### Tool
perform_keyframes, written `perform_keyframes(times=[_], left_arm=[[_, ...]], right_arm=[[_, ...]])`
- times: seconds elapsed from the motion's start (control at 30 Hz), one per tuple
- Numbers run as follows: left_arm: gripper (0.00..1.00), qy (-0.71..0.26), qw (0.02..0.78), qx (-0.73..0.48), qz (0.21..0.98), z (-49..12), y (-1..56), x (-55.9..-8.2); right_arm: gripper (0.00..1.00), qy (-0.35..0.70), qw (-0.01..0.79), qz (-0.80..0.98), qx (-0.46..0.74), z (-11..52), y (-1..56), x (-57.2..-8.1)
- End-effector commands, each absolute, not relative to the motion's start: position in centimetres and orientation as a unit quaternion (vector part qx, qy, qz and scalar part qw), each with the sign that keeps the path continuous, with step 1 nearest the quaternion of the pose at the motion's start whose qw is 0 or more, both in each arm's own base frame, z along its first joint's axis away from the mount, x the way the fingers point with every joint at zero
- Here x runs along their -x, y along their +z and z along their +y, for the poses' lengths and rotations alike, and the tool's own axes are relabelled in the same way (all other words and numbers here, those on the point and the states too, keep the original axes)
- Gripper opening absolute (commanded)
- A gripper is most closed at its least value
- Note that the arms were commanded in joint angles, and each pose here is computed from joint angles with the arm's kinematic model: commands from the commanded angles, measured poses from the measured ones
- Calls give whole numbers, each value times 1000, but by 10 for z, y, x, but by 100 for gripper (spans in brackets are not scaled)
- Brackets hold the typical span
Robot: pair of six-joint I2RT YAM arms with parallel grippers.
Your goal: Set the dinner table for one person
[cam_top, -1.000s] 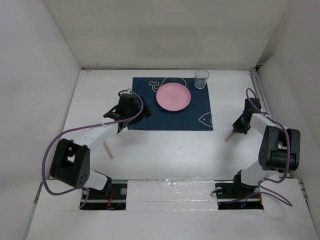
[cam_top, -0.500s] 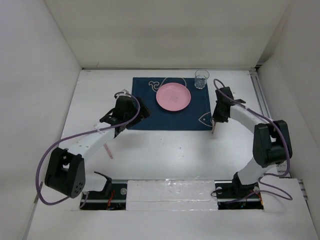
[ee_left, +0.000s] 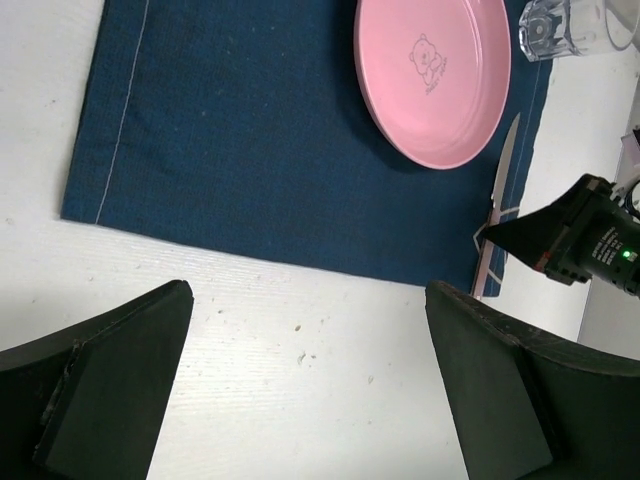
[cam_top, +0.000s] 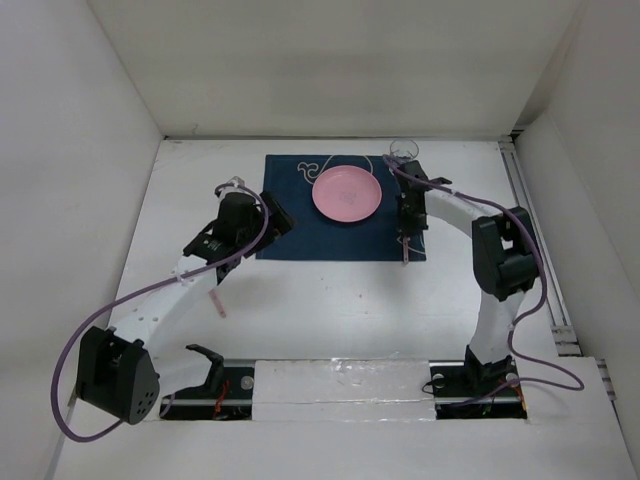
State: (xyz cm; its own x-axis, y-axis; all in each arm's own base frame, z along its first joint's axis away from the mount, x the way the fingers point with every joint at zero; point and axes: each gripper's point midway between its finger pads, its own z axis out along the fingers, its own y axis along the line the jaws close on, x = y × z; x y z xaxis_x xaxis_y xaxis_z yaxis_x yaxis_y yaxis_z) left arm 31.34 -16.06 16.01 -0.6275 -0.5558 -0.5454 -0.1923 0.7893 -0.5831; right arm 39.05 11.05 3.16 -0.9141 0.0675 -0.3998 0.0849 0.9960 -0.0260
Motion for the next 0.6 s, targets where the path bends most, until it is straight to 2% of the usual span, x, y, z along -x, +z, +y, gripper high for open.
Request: perform_keyframes(times=[0.0,0.57], left_arm=[[100,-250,409,220,850,-154,196,-317],[100,-244,414,214,850,-151,200,-315]], right_arm=[[0,-19,230,973,-17,118,60,-408],[0,-21,208,978,-23,107,44,-434]])
